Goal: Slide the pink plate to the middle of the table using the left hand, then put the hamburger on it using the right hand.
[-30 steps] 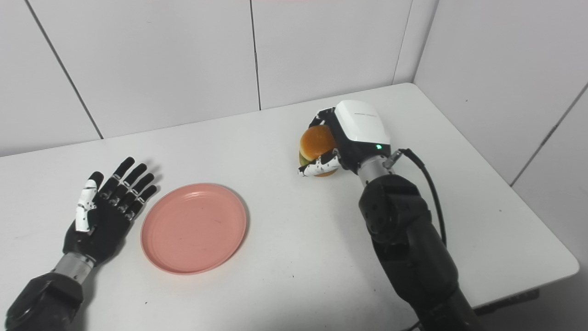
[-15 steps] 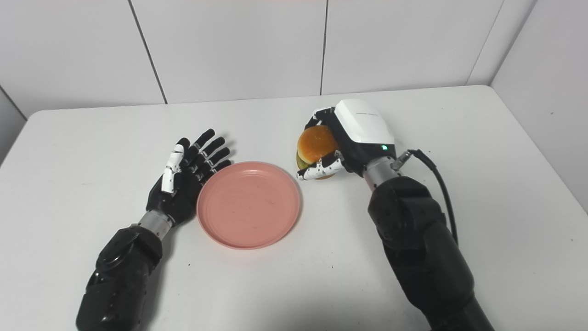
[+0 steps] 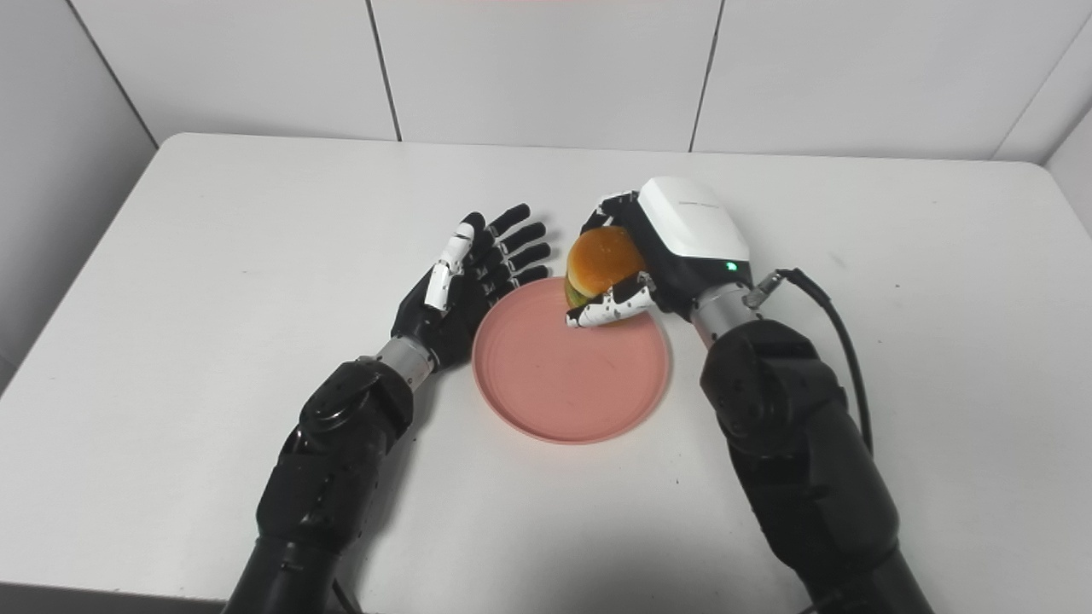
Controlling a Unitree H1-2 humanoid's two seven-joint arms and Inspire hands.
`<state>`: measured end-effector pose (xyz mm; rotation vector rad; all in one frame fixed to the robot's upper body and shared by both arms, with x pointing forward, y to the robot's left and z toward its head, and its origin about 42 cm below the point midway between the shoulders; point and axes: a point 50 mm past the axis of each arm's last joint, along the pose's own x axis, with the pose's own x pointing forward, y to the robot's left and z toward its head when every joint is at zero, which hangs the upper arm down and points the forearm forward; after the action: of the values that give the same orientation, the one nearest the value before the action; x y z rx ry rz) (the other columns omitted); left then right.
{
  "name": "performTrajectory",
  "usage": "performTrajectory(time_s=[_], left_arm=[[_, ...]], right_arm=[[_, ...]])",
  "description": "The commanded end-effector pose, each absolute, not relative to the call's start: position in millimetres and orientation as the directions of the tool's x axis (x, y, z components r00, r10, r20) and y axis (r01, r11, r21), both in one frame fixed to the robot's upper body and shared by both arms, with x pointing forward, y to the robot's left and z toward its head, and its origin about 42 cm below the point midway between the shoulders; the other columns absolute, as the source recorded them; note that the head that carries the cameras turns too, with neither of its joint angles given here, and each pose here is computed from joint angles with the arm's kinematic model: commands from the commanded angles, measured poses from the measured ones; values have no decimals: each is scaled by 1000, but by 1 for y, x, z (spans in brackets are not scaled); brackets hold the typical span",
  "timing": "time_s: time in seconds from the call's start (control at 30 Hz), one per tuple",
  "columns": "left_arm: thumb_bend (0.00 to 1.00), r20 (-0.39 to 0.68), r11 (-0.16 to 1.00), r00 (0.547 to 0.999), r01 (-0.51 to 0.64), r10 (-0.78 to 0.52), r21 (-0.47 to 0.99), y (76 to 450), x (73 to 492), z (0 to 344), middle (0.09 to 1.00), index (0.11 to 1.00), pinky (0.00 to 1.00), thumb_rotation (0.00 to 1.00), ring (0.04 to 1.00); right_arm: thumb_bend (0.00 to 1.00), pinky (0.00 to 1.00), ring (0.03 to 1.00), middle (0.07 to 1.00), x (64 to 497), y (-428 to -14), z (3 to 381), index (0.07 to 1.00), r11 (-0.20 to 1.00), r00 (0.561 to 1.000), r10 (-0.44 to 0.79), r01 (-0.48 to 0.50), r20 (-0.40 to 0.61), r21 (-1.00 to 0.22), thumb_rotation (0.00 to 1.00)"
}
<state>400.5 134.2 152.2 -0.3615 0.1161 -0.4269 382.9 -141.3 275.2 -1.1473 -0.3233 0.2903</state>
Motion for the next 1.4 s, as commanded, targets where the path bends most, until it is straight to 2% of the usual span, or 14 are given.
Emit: performTrajectory(time_s=[0.0, 0.33, 1.07, 1.37], left_arm=[[381, -238, 871, 877, 312, -418, -380, 134, 385, 113, 881, 883, 878, 1000, 881], [389, -239, 870, 876, 312, -419, -382, 137, 385, 116, 880, 877, 878, 1000, 879], [395, -245, 877, 882, 296, -403, -377, 151, 385, 119, 880, 873, 861, 1000, 875], [397, -242, 873, 881, 297, -406, -387, 154, 385, 119, 879, 878, 867, 1000, 874]], right_arm=[[502, 261, 348, 424, 387, -127, 297, 488, 382, 889, 424, 0, 175, -924, 137], [502, 265, 353, 437, 386, -112, 277, 489, 361, 868, 474, -39, 147, -932, 137], [501, 261, 358, 447, 381, -118, 256, 490, 330, 907, 416, -94, 55, -939, 138], [501, 247, 340, 434, 380, -120, 244, 490, 313, 905, 425, -113, 33, -943, 140]])
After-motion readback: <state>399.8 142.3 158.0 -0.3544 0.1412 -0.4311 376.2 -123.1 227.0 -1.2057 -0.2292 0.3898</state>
